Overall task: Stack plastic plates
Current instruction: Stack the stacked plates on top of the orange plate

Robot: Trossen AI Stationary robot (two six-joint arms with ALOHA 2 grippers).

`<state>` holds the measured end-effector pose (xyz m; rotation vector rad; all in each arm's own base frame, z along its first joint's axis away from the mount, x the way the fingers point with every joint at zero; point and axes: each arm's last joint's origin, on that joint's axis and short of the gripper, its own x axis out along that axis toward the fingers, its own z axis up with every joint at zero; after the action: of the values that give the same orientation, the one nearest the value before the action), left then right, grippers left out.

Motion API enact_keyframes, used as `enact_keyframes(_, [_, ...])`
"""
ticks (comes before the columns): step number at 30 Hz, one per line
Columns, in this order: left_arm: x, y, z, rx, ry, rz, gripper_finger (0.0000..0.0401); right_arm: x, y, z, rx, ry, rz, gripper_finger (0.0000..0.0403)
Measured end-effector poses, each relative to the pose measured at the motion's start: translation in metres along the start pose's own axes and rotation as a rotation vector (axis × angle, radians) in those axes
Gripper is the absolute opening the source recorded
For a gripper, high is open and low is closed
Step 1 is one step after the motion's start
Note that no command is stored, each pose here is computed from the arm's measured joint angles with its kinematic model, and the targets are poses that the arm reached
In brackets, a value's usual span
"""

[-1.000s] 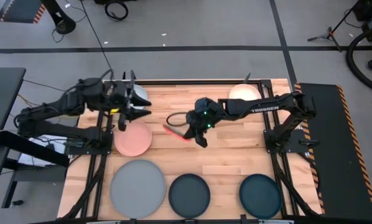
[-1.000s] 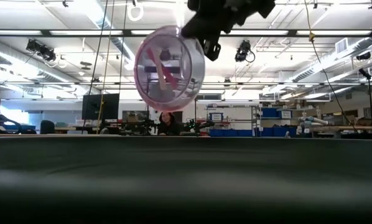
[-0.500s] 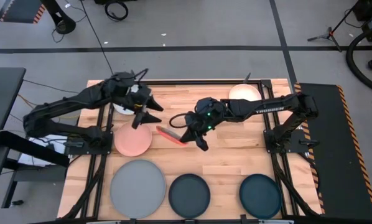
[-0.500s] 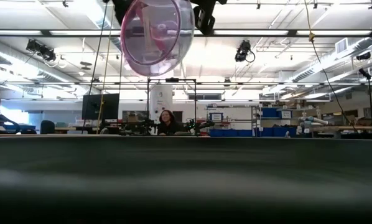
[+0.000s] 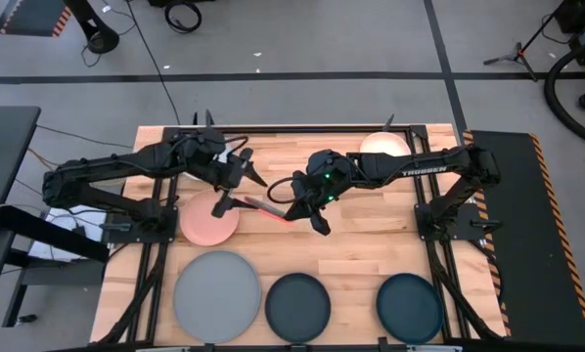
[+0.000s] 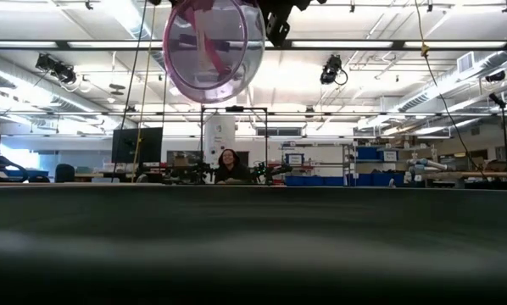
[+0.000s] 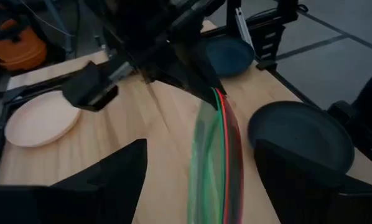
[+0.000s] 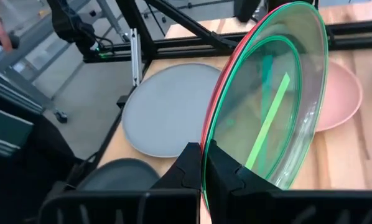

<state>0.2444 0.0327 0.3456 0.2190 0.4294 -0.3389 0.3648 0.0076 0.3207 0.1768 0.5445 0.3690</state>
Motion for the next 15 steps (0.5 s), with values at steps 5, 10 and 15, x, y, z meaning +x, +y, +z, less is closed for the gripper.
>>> enact_keyframes(5, [0.012,-0.006,-0.001,-0.004,0.026,-0.045,0.0298,0.000,-0.001,0.003,-0.071,-0.029,-0.015,0.0009])
enact_keyframes(10, [0.018,-0.011,-0.003,0.005,0.063,-0.050,0.0297,0.000,-0.001,0.005,-0.106,-0.048,-0.014,0.0009])
enact_keyframes(15, [0.021,-0.020,-0.005,0.117,0.134,-0.019,0.0279,0.000,-0.001,0.005,-0.106,-0.048,-0.013,0.0009])
